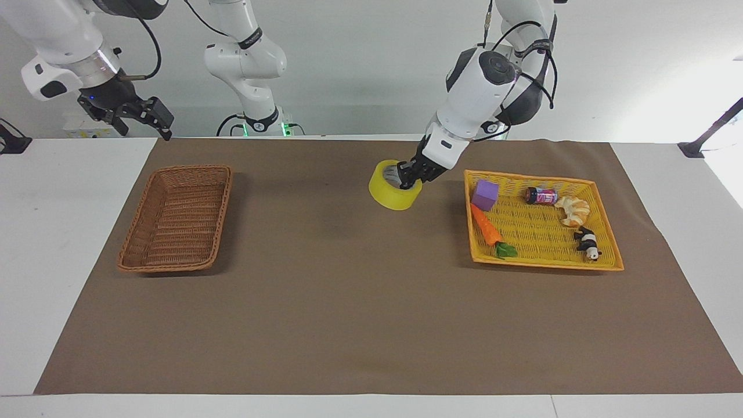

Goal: Move tape to another basket
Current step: 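Lift the tape with the left gripper while the right gripper approaches, then grasp the tape roll with the right gripper beside the left gripper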

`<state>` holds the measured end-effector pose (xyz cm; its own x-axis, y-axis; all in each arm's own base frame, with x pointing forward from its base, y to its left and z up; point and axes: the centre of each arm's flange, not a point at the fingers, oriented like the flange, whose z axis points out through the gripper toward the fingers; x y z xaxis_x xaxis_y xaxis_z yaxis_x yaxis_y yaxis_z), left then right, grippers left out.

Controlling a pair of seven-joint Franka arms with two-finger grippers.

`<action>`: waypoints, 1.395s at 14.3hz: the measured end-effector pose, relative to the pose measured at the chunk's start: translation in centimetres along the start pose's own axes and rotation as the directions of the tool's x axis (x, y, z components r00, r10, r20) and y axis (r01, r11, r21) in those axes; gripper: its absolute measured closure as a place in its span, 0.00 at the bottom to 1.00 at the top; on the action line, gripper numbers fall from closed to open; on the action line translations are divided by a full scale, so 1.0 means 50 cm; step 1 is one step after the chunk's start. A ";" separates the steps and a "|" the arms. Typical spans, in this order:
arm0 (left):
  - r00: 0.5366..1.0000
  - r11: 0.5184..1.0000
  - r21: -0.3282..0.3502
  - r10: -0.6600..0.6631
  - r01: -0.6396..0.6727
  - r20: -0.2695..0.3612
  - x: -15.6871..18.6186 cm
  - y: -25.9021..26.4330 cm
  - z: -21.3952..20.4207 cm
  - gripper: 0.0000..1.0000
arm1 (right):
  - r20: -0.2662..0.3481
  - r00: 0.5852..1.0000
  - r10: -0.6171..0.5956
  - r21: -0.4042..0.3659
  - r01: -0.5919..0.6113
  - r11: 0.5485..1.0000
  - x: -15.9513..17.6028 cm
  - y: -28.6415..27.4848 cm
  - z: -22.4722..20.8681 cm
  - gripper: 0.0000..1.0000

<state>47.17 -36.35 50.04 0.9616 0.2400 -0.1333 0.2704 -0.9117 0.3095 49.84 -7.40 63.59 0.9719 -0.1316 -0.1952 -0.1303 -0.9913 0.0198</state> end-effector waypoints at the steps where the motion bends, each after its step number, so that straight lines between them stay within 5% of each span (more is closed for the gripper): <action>1: 1.000 1.000 0.009 0.000 0.000 0.009 -0.002 -0.002 0.002 0.78 | -0.003 0.999 -0.051 0.010 0.051 0.999 -0.002 -0.016 -0.003 0.00; 4: 1.000 1.000 0.021 0.002 -0.002 0.022 -0.007 -0.003 0.006 0.78 | -0.078 0.964 -0.254 0.226 0.265 0.937 -0.001 -0.086 -0.012 0.00; 7: 1.000 1.000 0.022 0.003 -0.003 0.023 -0.007 -0.002 0.007 0.78 | -0.189 0.937 -0.294 0.439 0.348 0.828 0.023 -0.222 0.009 0.00; 10: 1.000 1.000 0.022 0.003 -0.004 0.024 -0.008 -0.002 0.008 0.78 | -0.219 0.955 -0.200 0.679 0.297 0.671 0.056 -0.372 0.095 0.00; 16: 1.000 1.000 0.023 0.003 -0.004 0.025 -0.008 -0.002 0.009 0.78 | -0.168 0.980 -0.103 0.851 0.197 0.487 0.030 -0.672 0.260 0.00; 20: 1.000 1.000 0.030 0.001 -0.001 0.030 -0.006 -0.005 0.012 0.78 | -0.147 0.985 -0.091 0.874 0.172 0.454 0.050 -0.687 0.318 0.00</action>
<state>46.79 -36.38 49.43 0.9599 0.2292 -0.1617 0.2674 -0.9217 0.2810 53.63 26.41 46.85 0.9979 -0.0408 -0.0501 -0.0634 -0.4676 -0.8816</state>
